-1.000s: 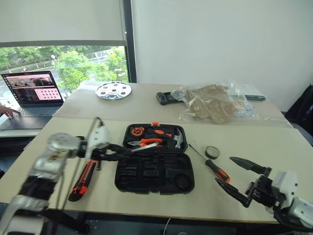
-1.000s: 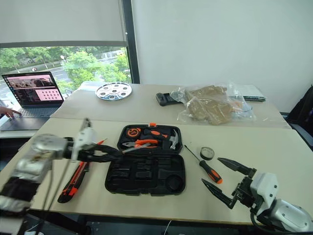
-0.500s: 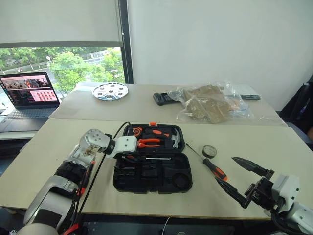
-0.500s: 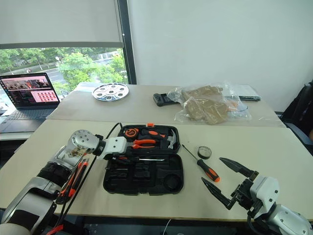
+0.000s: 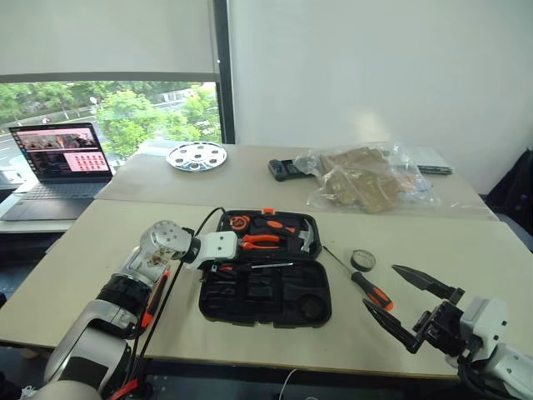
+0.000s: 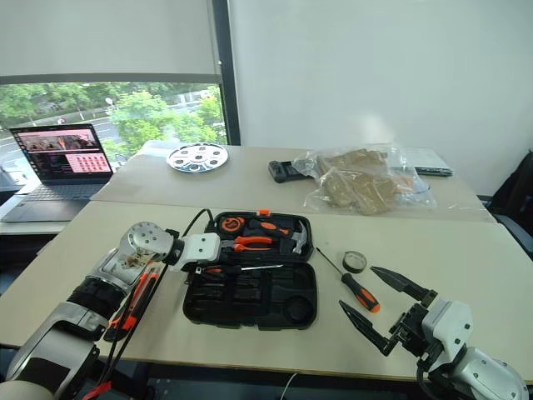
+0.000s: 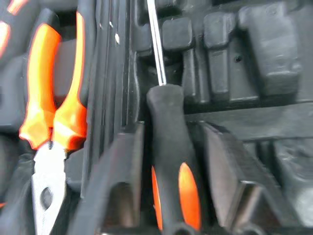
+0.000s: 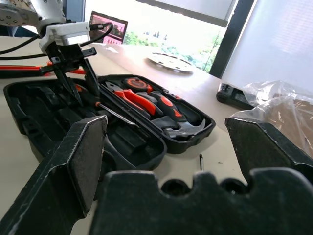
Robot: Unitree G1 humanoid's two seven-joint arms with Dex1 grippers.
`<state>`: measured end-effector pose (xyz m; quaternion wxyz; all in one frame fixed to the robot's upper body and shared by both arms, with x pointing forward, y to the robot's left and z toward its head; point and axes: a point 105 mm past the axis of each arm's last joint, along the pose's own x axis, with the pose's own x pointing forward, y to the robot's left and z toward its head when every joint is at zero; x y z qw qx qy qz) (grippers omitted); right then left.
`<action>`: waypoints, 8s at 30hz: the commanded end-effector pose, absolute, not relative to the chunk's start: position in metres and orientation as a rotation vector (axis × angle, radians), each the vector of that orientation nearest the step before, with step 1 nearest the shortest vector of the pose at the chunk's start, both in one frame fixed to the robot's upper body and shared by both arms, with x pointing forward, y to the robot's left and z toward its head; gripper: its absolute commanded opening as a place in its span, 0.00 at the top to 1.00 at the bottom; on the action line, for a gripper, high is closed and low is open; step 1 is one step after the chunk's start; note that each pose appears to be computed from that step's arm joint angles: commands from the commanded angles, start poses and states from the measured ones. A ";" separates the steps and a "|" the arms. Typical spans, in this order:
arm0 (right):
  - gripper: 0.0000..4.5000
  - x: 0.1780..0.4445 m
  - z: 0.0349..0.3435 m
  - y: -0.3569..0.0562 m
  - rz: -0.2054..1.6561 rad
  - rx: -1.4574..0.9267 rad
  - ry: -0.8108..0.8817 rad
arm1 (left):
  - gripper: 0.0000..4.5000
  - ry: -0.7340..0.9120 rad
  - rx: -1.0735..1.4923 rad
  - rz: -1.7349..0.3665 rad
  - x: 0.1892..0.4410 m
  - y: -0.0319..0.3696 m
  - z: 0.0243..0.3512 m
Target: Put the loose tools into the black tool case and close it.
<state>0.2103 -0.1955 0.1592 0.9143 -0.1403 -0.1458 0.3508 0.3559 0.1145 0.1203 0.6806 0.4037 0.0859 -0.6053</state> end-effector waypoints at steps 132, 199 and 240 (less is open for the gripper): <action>0.77 0.325 0.112 -0.102 1.310 -0.891 0.481 | 0.00 0.040 0.233 -1.050 0.238 0.226 0.136; 0.01 0.264 0.173 -0.164 1.095 -0.196 -0.342 | 0.00 0.164 0.066 -0.265 0.195 0.371 0.125; 0.00 0.234 0.187 -0.186 0.874 -0.217 -0.288 | 0.90 0.036 0.309 -1.084 0.369 0.230 0.189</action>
